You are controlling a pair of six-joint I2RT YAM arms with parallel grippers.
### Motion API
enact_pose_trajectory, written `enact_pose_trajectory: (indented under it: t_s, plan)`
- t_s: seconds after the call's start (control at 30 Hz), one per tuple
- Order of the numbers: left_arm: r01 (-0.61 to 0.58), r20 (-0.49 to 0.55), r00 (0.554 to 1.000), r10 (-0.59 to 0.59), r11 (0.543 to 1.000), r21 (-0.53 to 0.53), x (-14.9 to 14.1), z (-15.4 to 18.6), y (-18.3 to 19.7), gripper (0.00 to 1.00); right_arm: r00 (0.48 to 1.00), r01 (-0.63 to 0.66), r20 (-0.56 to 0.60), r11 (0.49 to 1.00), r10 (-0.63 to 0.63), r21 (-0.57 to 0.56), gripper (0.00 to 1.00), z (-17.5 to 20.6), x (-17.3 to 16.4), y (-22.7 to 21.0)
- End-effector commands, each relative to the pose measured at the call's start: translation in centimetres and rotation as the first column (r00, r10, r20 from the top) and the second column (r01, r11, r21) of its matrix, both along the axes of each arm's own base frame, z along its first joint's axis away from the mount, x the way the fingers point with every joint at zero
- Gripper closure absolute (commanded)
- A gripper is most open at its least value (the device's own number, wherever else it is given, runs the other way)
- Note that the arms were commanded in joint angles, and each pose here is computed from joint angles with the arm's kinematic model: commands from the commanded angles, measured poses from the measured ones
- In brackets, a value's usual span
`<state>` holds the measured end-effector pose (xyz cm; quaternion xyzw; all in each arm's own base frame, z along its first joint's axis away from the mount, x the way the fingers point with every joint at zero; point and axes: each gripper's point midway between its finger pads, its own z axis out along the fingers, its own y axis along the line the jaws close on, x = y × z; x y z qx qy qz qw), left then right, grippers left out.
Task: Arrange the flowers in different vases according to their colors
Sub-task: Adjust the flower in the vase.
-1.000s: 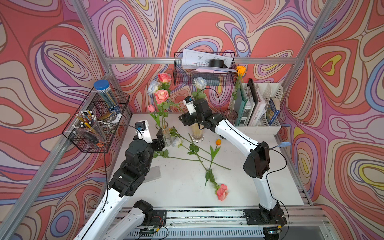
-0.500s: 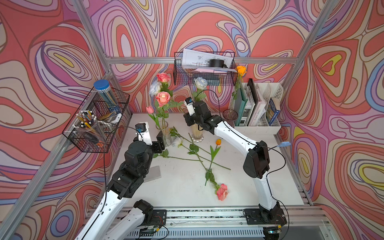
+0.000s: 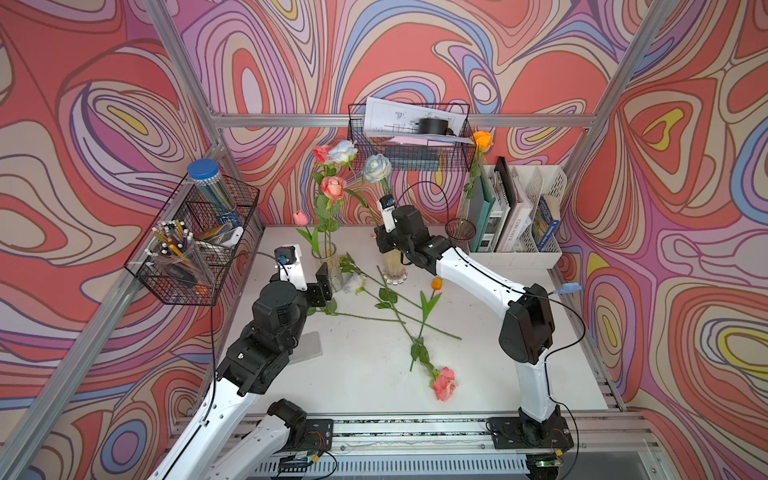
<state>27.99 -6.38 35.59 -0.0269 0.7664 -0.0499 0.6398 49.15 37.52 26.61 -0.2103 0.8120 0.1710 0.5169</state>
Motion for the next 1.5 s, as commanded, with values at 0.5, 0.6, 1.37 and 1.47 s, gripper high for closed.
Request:
enact_pose_trajectory:
  t_s: [0.5,0.6,1.37,1.47]
  plan:
    - [0.030,-0.039,0.999,-0.031,0.999,-0.009,0.4,-1.5,-0.9,0.25,0.999,-0.033,-0.007,0.995,0.034,0.091,0.42,0.1,-3.7,-1.3]
    - [0.037,-0.049,0.998,-0.037,0.999,-0.011,0.6,-1.8,-1.1,0.25,1.000,-0.026,0.008,0.995,0.026,0.100,0.38,0.8,-4.0,-1.7]
    - [0.061,-0.109,0.992,-0.068,0.996,-0.064,0.7,-3.3,-2.0,0.25,0.996,-0.062,-0.066,0.996,0.066,0.063,0.18,1.5,-8.4,-4.4]
    - [0.072,-0.144,0.986,-0.085,0.993,-0.095,0.4,-4.4,-2.3,0.25,0.993,-0.053,-0.103,0.997,0.059,0.063,0.17,0.3,-9.4,-5.0]
